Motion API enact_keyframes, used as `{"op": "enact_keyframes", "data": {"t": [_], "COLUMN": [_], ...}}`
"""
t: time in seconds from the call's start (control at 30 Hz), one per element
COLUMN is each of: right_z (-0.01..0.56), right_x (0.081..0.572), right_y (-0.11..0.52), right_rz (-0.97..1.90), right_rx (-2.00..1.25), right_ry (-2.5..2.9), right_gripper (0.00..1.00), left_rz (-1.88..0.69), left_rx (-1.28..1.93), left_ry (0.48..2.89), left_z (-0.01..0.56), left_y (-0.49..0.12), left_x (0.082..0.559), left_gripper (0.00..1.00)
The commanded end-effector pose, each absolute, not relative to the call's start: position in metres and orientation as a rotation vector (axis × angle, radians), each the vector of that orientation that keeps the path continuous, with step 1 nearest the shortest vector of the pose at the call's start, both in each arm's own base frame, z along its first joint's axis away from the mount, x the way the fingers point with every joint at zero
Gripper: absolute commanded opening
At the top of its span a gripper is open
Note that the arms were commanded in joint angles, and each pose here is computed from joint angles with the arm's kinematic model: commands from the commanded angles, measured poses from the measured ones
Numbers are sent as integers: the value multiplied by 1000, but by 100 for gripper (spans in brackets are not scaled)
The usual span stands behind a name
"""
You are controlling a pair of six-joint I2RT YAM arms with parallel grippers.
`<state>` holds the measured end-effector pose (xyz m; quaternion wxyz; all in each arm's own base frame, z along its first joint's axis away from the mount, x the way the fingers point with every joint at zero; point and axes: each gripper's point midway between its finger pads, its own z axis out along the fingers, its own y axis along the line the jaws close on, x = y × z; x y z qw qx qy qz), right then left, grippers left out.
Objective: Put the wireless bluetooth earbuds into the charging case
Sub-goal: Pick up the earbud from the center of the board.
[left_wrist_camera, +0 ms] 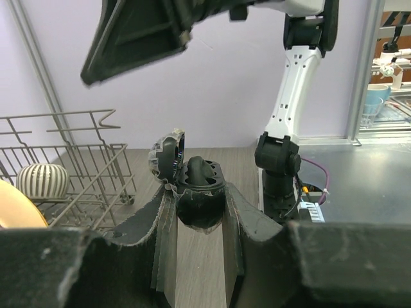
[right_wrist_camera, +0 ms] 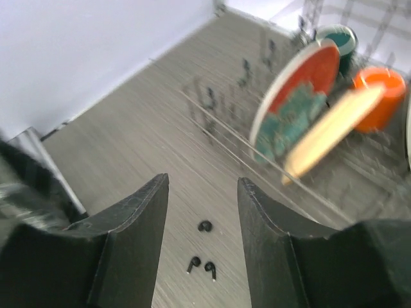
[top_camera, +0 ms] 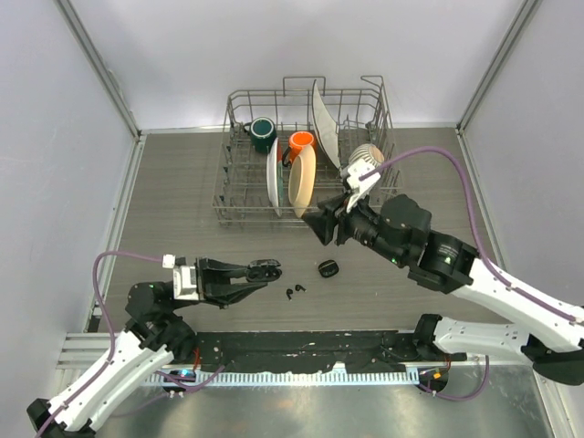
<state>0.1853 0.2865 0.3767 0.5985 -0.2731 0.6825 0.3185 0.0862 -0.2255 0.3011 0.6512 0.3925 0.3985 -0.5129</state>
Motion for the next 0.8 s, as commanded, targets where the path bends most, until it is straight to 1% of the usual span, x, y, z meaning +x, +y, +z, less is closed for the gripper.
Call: {"op": "enact_keyframes", "data": {"t": [0.0, 0.03, 0.07, 0.1, 0.23, 0.3, 0.47, 0.53, 0.77], "right_z": [324, 299, 288, 263, 212, 196, 153, 151, 111], "right_x": [214, 221, 218, 217, 208, 203, 211, 214, 225], "right_y": [272, 265, 268, 265, 281, 291, 316, 326, 345], "right_rz": [784, 764, 801, 788, 878, 931, 950, 960, 915], "right_rx": [-418, -400, -407, -408, -446, -463, -514, -540, -540], "right_ry": [1803, 1863, 1893, 1945, 2064, 2102, 2200, 2211, 2292], "right_gripper": [49, 48, 47, 46, 43, 42, 40, 39, 36], "left_rz": [-1125, -1122, -1122, -1114, -1099, -1094, -1078, -1075, -1069], "left_rx": [863, 858, 856, 860, 854, 842, 836, 839, 832], "left_ry": [879, 885, 888, 884, 880, 876, 885, 895, 900], "left_z": [316, 315, 316, 318, 322, 323, 324, 322, 322], "left_y": [-219, -218, -218, -217, -214, -212, -210, -210, -210], "left_x": [87, 87, 86, 86, 85, 85, 86, 87, 90], "left_gripper": [0, 0, 0, 0, 0, 0, 0, 0, 0]}}
